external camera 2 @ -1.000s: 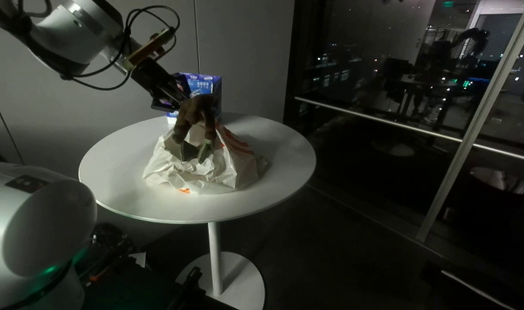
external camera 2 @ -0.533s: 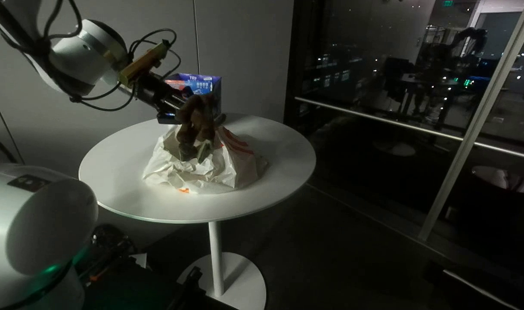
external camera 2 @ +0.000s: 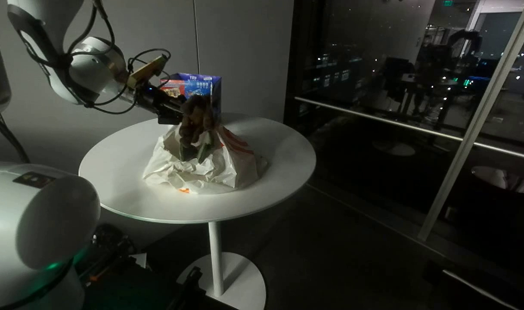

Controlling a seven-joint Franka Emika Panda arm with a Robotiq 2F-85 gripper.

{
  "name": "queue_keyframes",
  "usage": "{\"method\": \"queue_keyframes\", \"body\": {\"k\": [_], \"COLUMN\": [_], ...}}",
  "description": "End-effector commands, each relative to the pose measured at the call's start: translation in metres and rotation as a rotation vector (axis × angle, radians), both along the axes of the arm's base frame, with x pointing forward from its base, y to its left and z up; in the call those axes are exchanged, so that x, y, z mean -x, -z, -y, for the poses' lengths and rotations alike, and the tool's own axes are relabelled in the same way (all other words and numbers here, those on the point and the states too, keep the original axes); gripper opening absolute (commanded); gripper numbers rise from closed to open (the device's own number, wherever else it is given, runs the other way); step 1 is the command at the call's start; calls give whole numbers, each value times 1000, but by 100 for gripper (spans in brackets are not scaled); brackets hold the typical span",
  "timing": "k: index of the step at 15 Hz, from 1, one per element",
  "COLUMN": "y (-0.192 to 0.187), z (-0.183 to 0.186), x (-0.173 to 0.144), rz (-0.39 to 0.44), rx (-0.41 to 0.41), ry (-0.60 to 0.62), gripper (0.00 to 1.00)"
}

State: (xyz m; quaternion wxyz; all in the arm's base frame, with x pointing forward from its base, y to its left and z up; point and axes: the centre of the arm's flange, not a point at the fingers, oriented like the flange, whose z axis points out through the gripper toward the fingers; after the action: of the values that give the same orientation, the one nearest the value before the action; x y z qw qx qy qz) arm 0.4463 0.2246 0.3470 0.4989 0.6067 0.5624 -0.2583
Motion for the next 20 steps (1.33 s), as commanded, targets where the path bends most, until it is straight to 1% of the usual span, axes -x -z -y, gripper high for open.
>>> {"method": "queue_keyframes", "body": {"k": [1,4,7,11,14,15,16,17,18,19,20], "y": [-1,1,-6,-21,-46,-56,-65,-74,-83,-91,-97], "z": [-17,-22,-22,-27,-35,-38,-41,-43,-46,-49,-50], "x": [-39,-53,-66,-71,-58,-49,-42,-32,-25,-18,-13], "rz": [-124,-198,-249,-345,-445,-413,-357,-282,-251,-237,-265], "rx": [-144,-288,-441,-640,-797,-842,-861,-811,-777,-727,-707], "ry": [-68,-140,-207,-259,-162,-82,-31,-20,8,41,57], "gripper": [11,11,12,11,12,12,12,12,12,12,12]}}
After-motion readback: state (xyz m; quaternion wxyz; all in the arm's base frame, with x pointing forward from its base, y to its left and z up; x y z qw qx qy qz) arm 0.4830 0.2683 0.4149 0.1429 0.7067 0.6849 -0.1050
